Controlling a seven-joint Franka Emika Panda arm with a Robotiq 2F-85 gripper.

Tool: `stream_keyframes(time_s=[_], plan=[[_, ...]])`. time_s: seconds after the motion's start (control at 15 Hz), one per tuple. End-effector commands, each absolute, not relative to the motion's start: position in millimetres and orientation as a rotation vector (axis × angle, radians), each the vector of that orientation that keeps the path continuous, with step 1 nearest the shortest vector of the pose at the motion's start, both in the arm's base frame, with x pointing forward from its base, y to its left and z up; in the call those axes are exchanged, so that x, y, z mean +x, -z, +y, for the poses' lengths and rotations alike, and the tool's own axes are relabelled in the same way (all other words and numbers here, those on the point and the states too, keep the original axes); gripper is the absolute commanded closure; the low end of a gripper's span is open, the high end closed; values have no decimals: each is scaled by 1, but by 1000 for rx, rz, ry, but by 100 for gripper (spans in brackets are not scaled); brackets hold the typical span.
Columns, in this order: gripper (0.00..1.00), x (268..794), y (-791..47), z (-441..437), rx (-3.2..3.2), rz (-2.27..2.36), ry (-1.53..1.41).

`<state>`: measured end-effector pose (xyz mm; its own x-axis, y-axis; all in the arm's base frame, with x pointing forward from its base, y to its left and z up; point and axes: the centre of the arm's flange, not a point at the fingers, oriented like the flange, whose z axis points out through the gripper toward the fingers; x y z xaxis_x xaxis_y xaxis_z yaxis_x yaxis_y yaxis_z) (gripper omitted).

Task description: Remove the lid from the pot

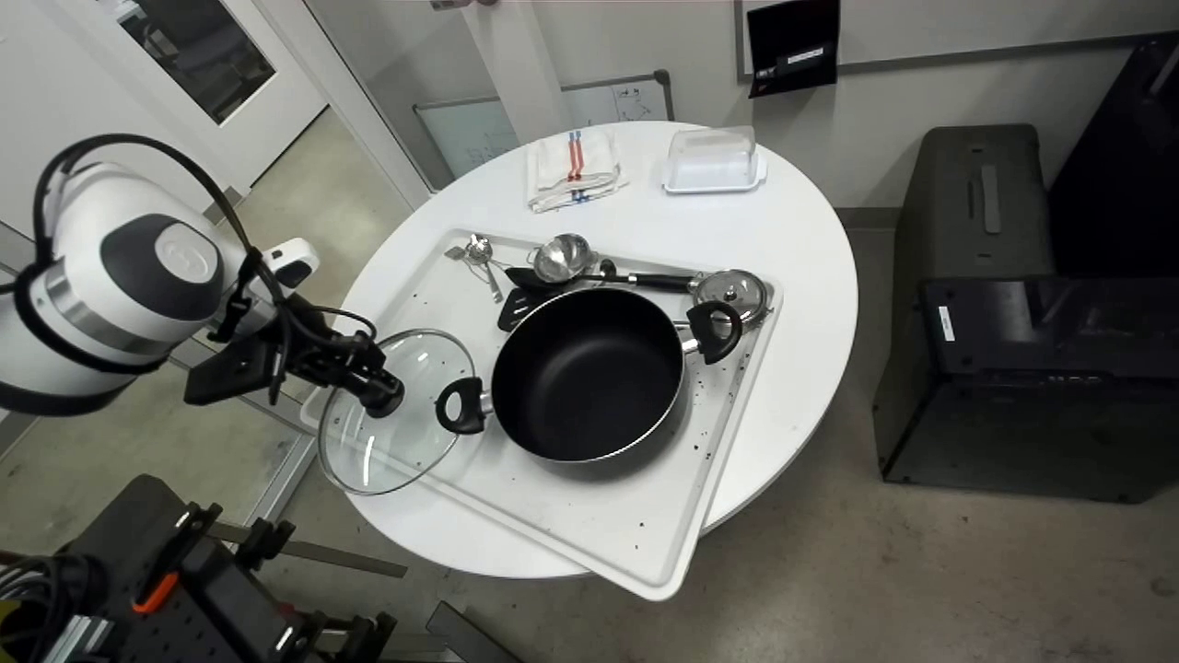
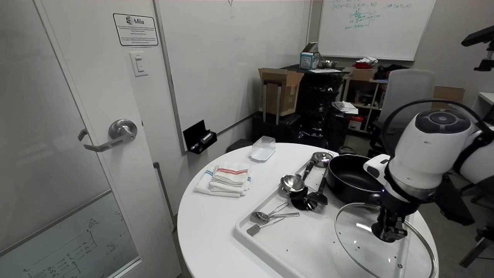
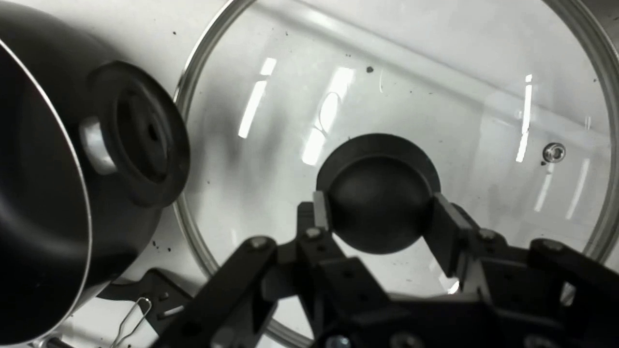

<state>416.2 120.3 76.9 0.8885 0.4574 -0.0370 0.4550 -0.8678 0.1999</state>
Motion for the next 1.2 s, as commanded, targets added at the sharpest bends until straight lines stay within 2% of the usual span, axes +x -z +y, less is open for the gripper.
stream_keyframes(time_s=[0.0,0.8,1.13], plan=[[75,443,-64,129,2888,711,-44],[75,493,-33,166,2892,724,-135],[75,496,-24,162,2901,732,-124]])
